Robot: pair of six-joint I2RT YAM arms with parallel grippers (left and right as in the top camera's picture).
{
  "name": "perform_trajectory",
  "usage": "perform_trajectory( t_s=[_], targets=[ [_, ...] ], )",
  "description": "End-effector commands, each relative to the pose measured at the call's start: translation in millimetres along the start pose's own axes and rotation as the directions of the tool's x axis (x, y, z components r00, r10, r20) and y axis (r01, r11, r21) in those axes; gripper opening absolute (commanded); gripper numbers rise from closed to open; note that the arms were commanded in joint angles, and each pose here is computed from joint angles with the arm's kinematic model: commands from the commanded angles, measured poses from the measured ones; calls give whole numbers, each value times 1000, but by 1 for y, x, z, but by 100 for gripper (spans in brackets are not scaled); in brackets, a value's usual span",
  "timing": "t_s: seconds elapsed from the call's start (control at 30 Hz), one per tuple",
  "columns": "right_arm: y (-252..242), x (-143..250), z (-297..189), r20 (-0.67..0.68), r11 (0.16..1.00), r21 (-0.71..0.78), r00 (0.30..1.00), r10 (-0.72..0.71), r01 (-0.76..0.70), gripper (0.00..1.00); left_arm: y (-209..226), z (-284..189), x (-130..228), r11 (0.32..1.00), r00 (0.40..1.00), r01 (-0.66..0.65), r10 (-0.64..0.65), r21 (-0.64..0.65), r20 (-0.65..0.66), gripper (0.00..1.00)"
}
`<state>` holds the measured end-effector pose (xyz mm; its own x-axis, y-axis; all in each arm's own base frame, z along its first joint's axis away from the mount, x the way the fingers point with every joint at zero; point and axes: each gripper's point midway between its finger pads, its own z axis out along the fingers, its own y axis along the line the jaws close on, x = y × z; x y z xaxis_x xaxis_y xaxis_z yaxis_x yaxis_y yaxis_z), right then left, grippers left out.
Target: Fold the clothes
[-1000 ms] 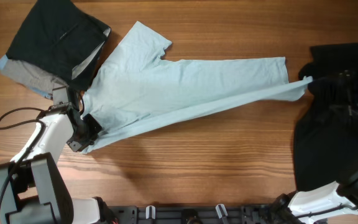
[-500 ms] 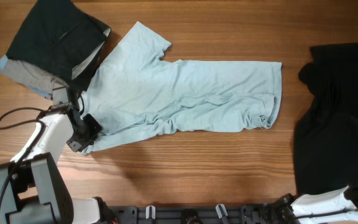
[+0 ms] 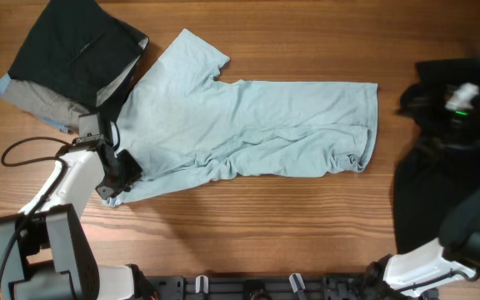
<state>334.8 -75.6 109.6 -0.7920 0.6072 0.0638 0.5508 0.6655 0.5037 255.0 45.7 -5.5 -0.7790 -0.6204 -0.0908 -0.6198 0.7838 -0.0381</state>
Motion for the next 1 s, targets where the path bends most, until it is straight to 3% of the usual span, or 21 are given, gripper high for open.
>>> perform_trajectory(
  t_s=[0.0,0.1,0.27,0.47,0.53,0.6,0.7,0.97],
  targets=[
    [10,17,20,-38,925,306,974,-223,224,89,21,19,19,995,998,-13,7,-99,-62,42],
    [8,29,29,-43,855,471,974,-222,216,89,21,19,19,995,998,-12,6,-99,-62,44],
    [8,60,55,-139,793,532,955,-262,295,88,21,19,19,995,998,-12,6,-98,-61,46],
    [-15,85,69,-208,767,575,957,-200,286,71,19,19,20,996,998,-11,6,-86,-68,48],
    [-22,93,73,-232,769,571,955,-183,286,61,19,19,20,996,998,-11,6,-86,-68,48],
    [-26,97,76,-243,767,573,954,-176,287,45,19,19,20,996,998,-12,6,-85,-68,48],
    [-18,98,84,-264,793,511,938,-222,332,4,19,19,19,996,998,-12,6,-84,-65,48],
    [-17,66,68,-151,837,503,975,-160,215,4,19,19,20,996,998,-12,6,-85,-66,48]
  ],
)
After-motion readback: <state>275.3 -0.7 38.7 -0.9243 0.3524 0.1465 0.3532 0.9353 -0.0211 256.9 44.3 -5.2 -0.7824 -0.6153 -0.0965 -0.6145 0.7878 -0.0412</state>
